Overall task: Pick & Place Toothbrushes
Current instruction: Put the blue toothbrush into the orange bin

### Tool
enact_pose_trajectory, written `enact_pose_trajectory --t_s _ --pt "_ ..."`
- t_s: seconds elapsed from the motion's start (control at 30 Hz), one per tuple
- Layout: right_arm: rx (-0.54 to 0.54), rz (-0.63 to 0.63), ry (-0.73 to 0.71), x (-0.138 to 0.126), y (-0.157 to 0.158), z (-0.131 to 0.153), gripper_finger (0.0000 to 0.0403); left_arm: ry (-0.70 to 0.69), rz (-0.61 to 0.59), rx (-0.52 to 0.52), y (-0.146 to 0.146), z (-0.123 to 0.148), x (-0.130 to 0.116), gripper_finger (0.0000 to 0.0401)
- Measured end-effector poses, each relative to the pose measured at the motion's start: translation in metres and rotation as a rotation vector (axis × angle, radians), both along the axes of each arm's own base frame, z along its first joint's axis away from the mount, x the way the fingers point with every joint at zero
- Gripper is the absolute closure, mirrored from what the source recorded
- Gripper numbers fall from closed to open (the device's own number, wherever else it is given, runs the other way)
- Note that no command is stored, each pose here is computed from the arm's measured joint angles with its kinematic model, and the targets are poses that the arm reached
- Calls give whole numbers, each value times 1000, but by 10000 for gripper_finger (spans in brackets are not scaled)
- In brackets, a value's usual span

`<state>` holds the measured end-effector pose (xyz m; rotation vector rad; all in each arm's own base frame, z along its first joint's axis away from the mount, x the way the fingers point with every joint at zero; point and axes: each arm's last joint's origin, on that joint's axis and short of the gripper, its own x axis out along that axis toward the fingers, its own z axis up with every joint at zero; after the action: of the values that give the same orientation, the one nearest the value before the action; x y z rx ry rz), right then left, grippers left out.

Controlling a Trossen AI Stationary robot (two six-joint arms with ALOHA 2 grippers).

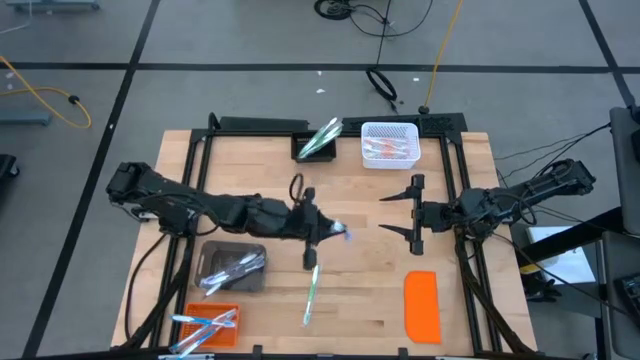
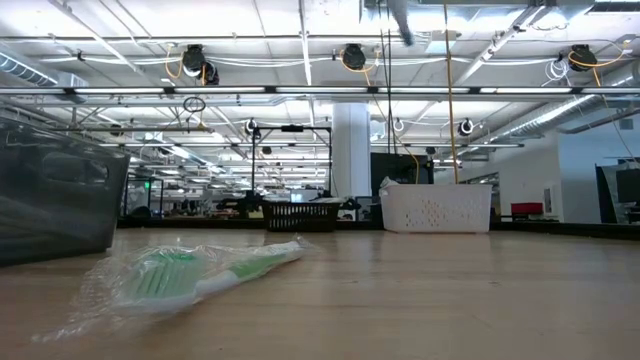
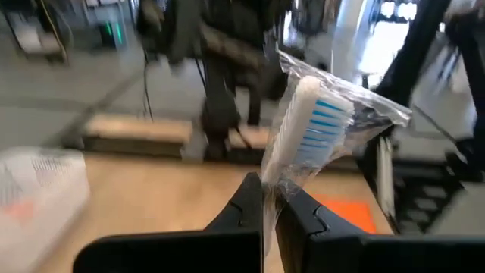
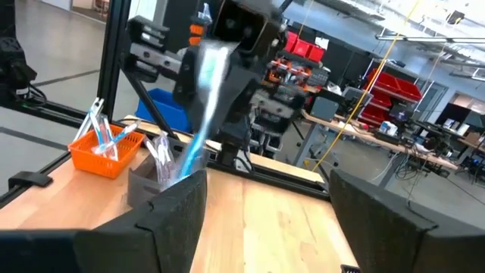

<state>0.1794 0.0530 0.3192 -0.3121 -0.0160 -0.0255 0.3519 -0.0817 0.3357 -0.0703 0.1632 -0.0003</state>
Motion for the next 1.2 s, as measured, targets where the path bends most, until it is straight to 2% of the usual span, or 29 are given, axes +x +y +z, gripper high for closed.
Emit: enact_pose_trajectory --t_s 0.2,0.33,0.57,0.9,1.2 --pt "-4 0 12 0 0 -1 135 191 -3 -131 -13 -6 -21 398" --pt "-6 0 18 0 0 -2 135 289 40 -233 -20 -8 -36 397" --pt "-7 0 21 0 0 -2 137 403 71 -412 -35 -14 -50 397" --pt "0 -1 51 0 0 -5 137 671 182 -671 -48 -30 -73 399" --pt "-1 -1 54 0 0 -6 136 868 179 -854 -59 -36 -85 399"
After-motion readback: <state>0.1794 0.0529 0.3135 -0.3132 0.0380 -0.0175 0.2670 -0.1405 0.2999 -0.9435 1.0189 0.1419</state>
